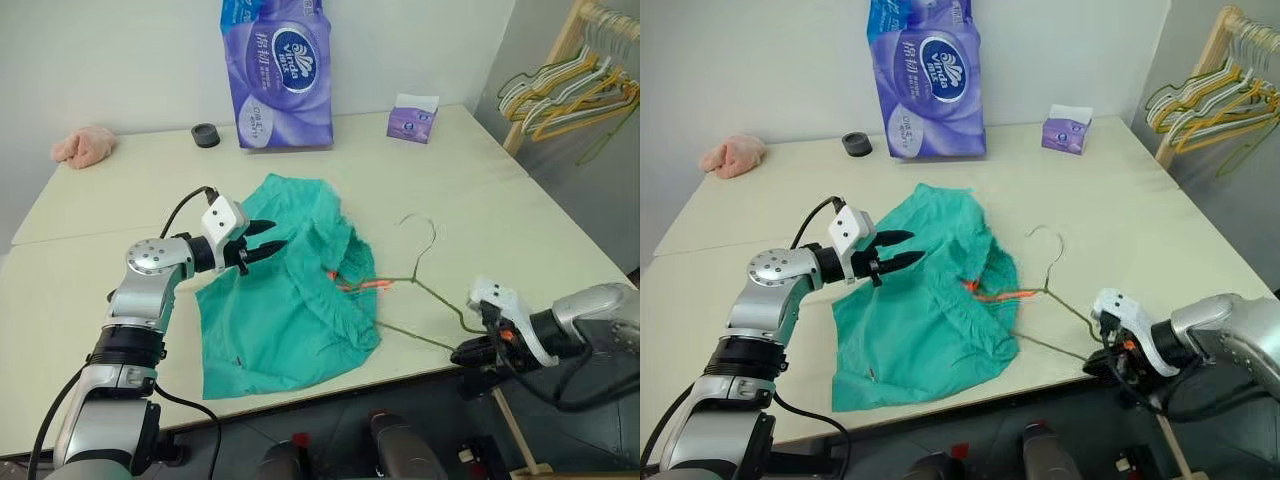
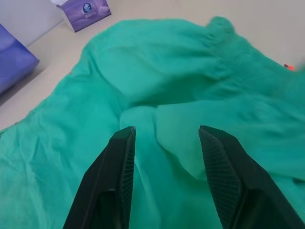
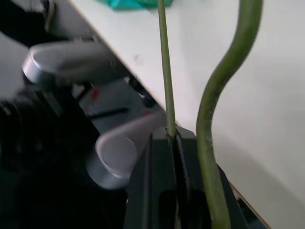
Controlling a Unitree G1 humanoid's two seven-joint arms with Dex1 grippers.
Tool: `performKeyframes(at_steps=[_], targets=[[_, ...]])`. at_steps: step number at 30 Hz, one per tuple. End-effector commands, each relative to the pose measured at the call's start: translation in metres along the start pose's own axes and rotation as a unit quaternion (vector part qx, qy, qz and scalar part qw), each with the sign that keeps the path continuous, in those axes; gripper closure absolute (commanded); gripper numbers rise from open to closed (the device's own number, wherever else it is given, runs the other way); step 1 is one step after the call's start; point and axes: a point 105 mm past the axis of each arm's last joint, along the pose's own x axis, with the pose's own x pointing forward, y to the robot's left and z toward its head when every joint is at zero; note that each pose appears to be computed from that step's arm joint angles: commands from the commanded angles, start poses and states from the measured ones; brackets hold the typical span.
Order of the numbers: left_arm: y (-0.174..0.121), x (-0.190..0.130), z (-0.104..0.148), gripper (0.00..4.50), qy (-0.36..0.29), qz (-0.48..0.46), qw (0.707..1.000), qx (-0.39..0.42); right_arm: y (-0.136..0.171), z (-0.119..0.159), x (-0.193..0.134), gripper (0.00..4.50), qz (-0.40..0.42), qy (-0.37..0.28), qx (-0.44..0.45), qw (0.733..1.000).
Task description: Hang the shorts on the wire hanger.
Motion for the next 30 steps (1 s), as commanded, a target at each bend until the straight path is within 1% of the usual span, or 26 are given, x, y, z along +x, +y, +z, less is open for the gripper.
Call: performKeyframes(at_steps=[1, 6, 11, 15, 22, 27, 30], targets=[[0.005, 0.001, 0.013, 2.29, -0.016, 0.008, 1.0, 0.019, -0.004, 0.006, 0.0, 4.5, 0.015, -0.027, 0.031, 0.999], [0.003, 0.002, 0.011, 2.29, -0.013, 0.002, 1.0, 0.023, -0.025, 0.004, -0.001, 4.5, 0.007, -0.054, 0.131, 0.99], [0.002, 0.0, 0.011, 2.29, -0.013, 0.002, 1.0, 0.024, -0.029, -0.003, -0.013, 4.5, 0.021, -0.043, 0.143, 0.989], [0.001, 0.0, 0.01, 2.29, -0.012, 0.003, 1.0, 0.024, -0.042, 0.002, -0.013, 4.5, 0.013, -0.07, 0.186, 0.98], [0.002, -0.003, 0.01, 2.29, -0.01, 0.006, 1.0, 0.027, -0.049, -0.012, -0.031, 4.5, 0.005, -0.06, 0.199, 0.978], [0.003, -0.002, 0.011, 2.29, -0.011, 0.006, 0.999, 0.03, -0.045, -0.023, -0.041, 4.5, 0.014, -0.048, 0.189, 0.981], [0.003, -0.002, 0.011, 2.29, -0.01, 0.005, 0.999, 0.031, -0.047, -0.014, -0.054, 4.5, 0.017, -0.08, 0.181, 0.98]])
